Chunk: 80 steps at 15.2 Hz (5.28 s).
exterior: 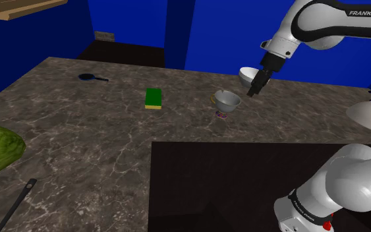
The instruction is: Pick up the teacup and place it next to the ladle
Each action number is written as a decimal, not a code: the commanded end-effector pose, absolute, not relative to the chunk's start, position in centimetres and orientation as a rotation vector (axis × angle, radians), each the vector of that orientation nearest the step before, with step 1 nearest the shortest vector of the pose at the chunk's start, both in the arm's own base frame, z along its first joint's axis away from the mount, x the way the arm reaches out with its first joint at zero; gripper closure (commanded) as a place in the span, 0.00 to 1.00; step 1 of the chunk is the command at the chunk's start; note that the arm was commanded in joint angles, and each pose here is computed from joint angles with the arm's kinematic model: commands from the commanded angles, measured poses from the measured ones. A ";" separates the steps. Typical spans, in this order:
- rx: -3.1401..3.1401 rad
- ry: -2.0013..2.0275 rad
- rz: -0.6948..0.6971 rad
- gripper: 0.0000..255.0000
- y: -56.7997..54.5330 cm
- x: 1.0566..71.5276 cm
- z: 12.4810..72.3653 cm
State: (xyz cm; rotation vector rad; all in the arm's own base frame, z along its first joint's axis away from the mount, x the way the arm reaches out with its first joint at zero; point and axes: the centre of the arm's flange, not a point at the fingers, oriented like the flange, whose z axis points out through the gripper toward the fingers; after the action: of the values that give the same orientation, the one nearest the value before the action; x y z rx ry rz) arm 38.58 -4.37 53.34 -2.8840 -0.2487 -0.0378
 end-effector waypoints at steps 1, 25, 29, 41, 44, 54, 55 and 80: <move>-2.856 -0.276 -0.055 0.00 -5.3 40.9 52.2; -2.776 -0.344 -0.098 1.00 -5.6 47.5 45.6; -2.776 -0.344 -0.098 1.00 -5.6 47.5 45.6; -2.776 -0.344 -0.098 1.00 -5.6 47.5 50.3; -2.776 -0.344 -0.098 1.00 -5.6 47.5 51.9; -2.776 -0.344 -0.098 1.00 -5.6 47.5 57.2; -2.776 -0.344 -0.098 1.00 -5.6 47.5 57.7; -2.776 -0.344 -0.098 1.00 13.7 43.1 62.6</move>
State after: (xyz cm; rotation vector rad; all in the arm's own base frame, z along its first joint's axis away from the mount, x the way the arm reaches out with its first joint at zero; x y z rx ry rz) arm 43.21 11.98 62.44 -2.7765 -0.3459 -0.0974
